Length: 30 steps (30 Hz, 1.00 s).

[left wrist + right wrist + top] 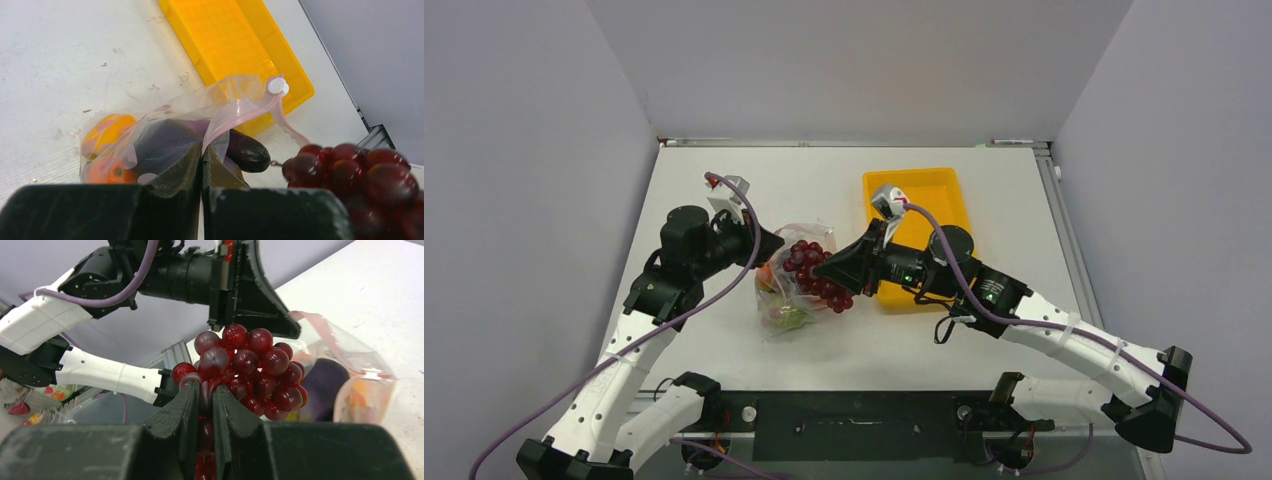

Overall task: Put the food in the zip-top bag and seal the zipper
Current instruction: Place the fake fruit in the zipper food storage bag.

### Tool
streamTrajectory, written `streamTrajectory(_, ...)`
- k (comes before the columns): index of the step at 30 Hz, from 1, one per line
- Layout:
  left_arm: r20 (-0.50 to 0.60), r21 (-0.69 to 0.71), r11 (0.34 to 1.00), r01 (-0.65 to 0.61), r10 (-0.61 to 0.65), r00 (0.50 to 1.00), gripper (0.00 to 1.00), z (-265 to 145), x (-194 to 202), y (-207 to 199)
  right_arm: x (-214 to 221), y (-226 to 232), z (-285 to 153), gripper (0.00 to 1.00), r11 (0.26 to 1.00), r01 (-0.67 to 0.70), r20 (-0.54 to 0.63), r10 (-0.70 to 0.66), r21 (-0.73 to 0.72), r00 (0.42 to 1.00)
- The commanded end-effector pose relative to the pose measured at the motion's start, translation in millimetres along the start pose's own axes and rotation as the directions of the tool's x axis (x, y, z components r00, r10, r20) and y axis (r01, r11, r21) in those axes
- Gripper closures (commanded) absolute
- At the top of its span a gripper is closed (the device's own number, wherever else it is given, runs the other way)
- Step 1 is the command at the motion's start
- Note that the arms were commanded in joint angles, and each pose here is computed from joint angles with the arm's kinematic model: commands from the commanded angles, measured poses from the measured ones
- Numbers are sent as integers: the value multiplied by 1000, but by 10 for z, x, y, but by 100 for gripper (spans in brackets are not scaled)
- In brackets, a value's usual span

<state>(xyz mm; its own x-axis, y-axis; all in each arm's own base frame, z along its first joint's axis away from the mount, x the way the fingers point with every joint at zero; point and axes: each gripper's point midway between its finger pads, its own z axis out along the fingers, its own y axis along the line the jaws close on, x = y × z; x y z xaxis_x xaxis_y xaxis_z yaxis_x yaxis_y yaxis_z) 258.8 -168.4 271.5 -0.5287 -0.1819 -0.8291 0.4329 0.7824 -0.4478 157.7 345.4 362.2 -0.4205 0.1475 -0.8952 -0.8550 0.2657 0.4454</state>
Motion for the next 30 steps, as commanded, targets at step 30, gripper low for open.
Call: streamTrajectory(30, 21, 38, 999, -19, 18, 1000, 100, -8, -72, -67, 151, -491, 616, 95, 934, 181, -127, -149, 308, 981)
